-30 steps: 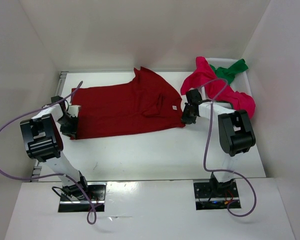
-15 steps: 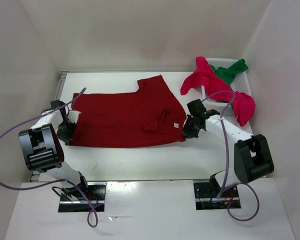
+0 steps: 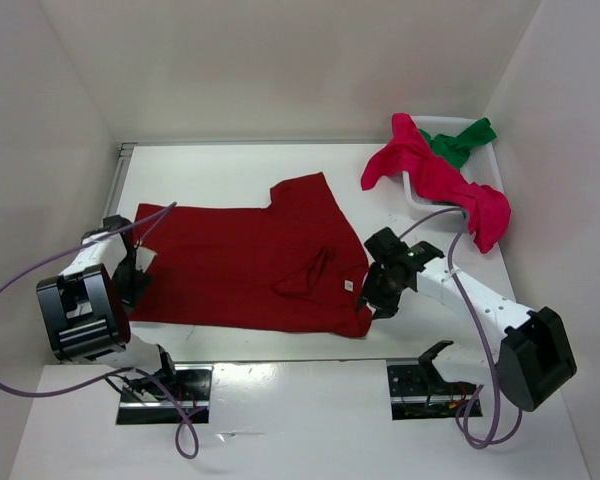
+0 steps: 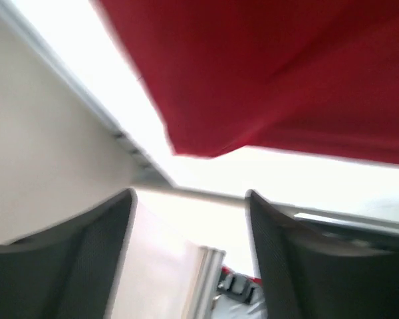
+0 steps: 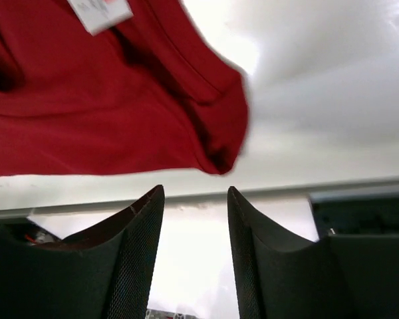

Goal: Fold and stack the t-shirts
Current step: Fold the flattened tshirt in 1/3 of the way

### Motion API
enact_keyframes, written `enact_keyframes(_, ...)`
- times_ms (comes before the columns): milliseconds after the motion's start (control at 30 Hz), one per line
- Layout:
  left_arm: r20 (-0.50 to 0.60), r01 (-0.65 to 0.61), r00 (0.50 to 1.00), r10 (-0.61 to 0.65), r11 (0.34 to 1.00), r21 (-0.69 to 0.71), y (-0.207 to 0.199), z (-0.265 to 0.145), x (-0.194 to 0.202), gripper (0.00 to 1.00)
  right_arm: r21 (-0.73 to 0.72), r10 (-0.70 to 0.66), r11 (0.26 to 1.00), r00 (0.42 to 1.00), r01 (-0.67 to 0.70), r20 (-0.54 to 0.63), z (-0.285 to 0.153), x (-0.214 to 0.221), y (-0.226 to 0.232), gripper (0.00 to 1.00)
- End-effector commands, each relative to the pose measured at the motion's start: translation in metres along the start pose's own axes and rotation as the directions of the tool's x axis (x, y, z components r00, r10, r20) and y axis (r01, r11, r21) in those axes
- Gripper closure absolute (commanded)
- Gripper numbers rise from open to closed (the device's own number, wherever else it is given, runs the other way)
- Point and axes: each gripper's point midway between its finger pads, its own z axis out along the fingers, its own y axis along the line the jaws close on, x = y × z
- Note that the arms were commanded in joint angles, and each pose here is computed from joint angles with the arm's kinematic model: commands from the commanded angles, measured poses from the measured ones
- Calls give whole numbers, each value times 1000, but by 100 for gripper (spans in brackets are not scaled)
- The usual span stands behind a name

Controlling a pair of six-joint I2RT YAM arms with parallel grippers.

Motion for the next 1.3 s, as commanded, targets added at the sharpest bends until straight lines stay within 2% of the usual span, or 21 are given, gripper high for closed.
enact_keyframes(0,21,31,999,-27,979,-203,51,-38,9,19,58,35,998,997,-39,67,-30,-2,-9,51)
enact_keyframes(67,68,75,996,-58,955,-288,80,-65,-1,17,17,26,999,984,-29,179,-59,-21,1,51)
enact_keyframes(100,181,152,979,-94,928,-340,108,-99,-20,16,-12,11,1000,977,-9,215,-67,-28,8,51)
enact_keyframes(200,439,115,898,17,955,-272,111,-151,-85,16,-133,-54,986,950,99,306,-73,-61,45,58)
enact_keyframes(267,574,-87,783,240,956,-281,59,-196,-146,16,-181,-92,970,931,165,354,-66,-91,64,63)
enact_keyframes(300,614,-164,719,324,939,-302,33,-211,-167,16,-167,-78,976,940,140,331,-51,-105,64,70)
enact_keyframes(333,651,-303,611,451,893,-334,-19,-229,-187,16,-173,-79,974,934,148,350,-48,-116,70,72)
enact_keyframes(400,703,-504,411,581,787,-355,-87,-234,-205,16,-186,-88,968,926,166,367,-34,-133,83,74)
enact_keyframes(433,711,-596,264,652,689,-411,-134,-241,-210,17,-196,-90,966,928,170,361,-27,-138,91,75)
enact_keyframes(500,699,-659,147,700,596,-458,-178,-247,-215,21,-210,-92,962,931,175,354,-24,-138,95,75)
enact_keyframes(533,694,-696,108,712,553,-458,-199,-245,-214,22,-188,-97,968,939,166,329,-13,-133,87,75)
enact_keyframes(567,685,-752,46,727,477,-455,-236,-242,-214,26,-184,-84,972,945,148,316,-8,-130,83,75)
enact_keyframes(667,727,-851,-23,686,368,-374,-302,-237,-206,31,-171,-37,981,956,90,290,3,-117,67,75)
enact_keyframes(700,745,-884,-67,664,306,-353,-333,-239,-195,33,-161,-21,984,956,71,294,5,-116,62,75)
enact_keyframes(800,779,-937,-34,626,252,-244,-376,-228,-181,34,-155,40,988,961,3,275,12,-102,45,75)
enact_keyframes(867,788,-947,-13,616,246,-208,-389,-218,-183,34,-151,50,989,962,-9,267,14,-97,39,75)
enact_keyframes(1033,798,-959,53,601,253,-126,-410,-201,-182,34,-124,82,991,966,-53,246,29,-86,23,75)
enact_keyframes(1067,801,-960,36,598,242,-137,-416,-204,-180,34,-111,83,992,965,-56,249,31,-87,21,75)
enact_keyframes(1133,800,-958,45,599,254,-136,-418,-201,-184,34,-99,83,993,964,-59,251,31,-87,18,75)
enact_keyframes(1200,787,-955,80,612,274,-116,-418,-189,-187,37,-93,83,994,963,-61,258,32,-88,17,75)
enact_keyframes(1267,788,-950,75,611,284,-130,-420,-187,-193,41,-100,84,993,961,-59,263,29,-89,18,75)
